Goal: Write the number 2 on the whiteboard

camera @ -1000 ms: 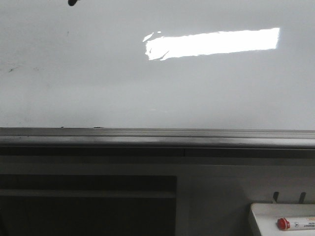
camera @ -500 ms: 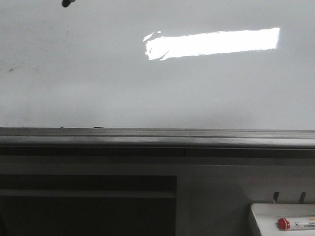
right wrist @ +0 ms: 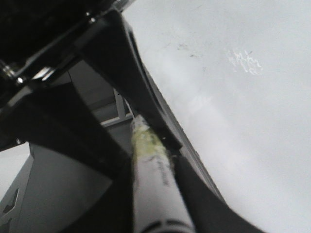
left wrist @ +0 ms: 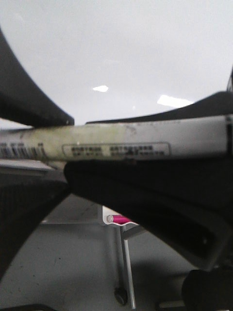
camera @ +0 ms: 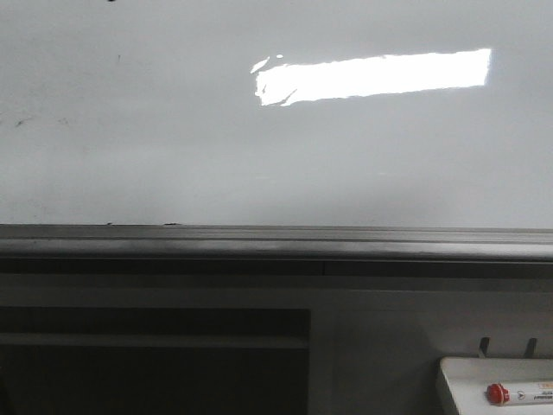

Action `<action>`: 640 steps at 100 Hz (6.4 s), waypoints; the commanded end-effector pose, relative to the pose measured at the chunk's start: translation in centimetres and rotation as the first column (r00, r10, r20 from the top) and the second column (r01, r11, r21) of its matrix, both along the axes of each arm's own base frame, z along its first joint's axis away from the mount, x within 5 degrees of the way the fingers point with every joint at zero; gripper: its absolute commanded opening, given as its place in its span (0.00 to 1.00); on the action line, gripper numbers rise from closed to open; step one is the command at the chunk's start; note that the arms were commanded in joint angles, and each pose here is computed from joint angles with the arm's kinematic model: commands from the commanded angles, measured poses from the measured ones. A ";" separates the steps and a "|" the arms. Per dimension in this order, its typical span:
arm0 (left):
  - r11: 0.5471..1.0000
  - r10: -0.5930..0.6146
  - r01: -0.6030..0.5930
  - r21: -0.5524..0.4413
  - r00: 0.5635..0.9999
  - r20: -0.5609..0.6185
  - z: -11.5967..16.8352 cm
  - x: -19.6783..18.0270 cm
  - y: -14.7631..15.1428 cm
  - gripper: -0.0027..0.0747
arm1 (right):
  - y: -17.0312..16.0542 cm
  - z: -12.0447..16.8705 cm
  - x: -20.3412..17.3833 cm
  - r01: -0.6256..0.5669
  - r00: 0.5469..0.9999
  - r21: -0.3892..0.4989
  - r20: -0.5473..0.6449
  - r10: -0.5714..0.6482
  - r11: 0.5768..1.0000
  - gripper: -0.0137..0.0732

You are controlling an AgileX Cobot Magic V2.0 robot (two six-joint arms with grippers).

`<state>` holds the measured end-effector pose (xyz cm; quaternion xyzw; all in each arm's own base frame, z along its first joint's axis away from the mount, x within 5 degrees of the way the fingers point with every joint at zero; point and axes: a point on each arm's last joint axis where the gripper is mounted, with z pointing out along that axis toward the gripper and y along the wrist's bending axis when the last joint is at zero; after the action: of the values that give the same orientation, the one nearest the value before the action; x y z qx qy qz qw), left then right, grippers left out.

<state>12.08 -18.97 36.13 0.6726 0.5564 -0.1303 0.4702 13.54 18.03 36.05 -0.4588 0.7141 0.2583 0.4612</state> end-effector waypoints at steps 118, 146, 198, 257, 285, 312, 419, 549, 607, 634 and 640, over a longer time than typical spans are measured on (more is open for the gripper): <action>0.625 0.335 -0.400 -0.671 0.913 -0.232 1.4 -10.3 16.5 0.01 | 0.7 -4.0 12.4 0.412 0.903 0.081 0.095 -0.418 0.908 0.07; 0.624 0.334 -0.400 -0.671 0.913 -0.234 1.4 -10.3 16.5 0.01 | -1.9 -1.2 13.4 0.425 0.895 0.033 0.130 -0.426 0.904 0.07; 0.624 0.334 -0.400 -0.671 0.913 -0.234 1.4 -10.3 16.5 0.01 | -2.9 -4.2 10.8 0.391 0.917 -0.065 -0.057 -0.395 0.918 0.08; 0.628 0.335 -0.402 -0.666 0.912 -0.236 1.3 -10.3 16.5 0.01 | 1.7 -7.5 11.2 0.383 0.916 -0.006 -0.125 -0.381 0.924 0.08; 0.628 0.335 -0.402 -0.666 0.912 -0.236 1.3 -10.3 16.5 0.01 | -4.7 -5.0 11.5 0.510 0.853 0.014 -0.140 -0.503 0.860 0.08; 0.628 0.335 -0.402 -0.666 0.912 -0.236 1.3 -10.3 16.5 0.01 | -12.8 -3.9 10.4 0.712 0.698 0.037 -0.136 -0.703 0.701 0.08; 0.967 0.084 -0.166 -0.192 0.924 -0.374 4.9 -5.6 7.2 0.58 | -0.7 3.0 -5.5 -0.198 0.972 0.226 0.172 0.161 0.954 0.08; 0.955 0.039 -0.174 -0.241 0.878 -0.478 5.2 -3.7 4.4 0.01 | 0.6 2.3 -5.9 -0.243 0.964 0.200 0.158 0.214 0.949 0.75; 0.545 0.386 -0.611 -0.574 0.791 -0.476 5.2 3.0 7.0 0.01 | -6.9 4.3 -6.0 -0.016 0.972 0.350 0.225 -0.067 0.937 0.75; 0.118 0.572 -0.817 -0.565 0.521 -0.633 -1.1 8.2 9.9 0.01 | -7.6 2.6 -6.5 -0.001 0.985 0.310 0.167 -0.053 0.951 0.08; 0.123 0.585 -0.830 -0.544 0.504 -0.636 -1.8 8.9 9.6 0.01 | -7.6 2.5 -6.4 0.005 0.985 0.310 0.165 -0.059 0.951 0.08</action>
<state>20.01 -9.80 33.58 0.0380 0.7563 -0.2265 0.6126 6.88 10.68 37.60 -0.4154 0.6370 0.3173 0.5665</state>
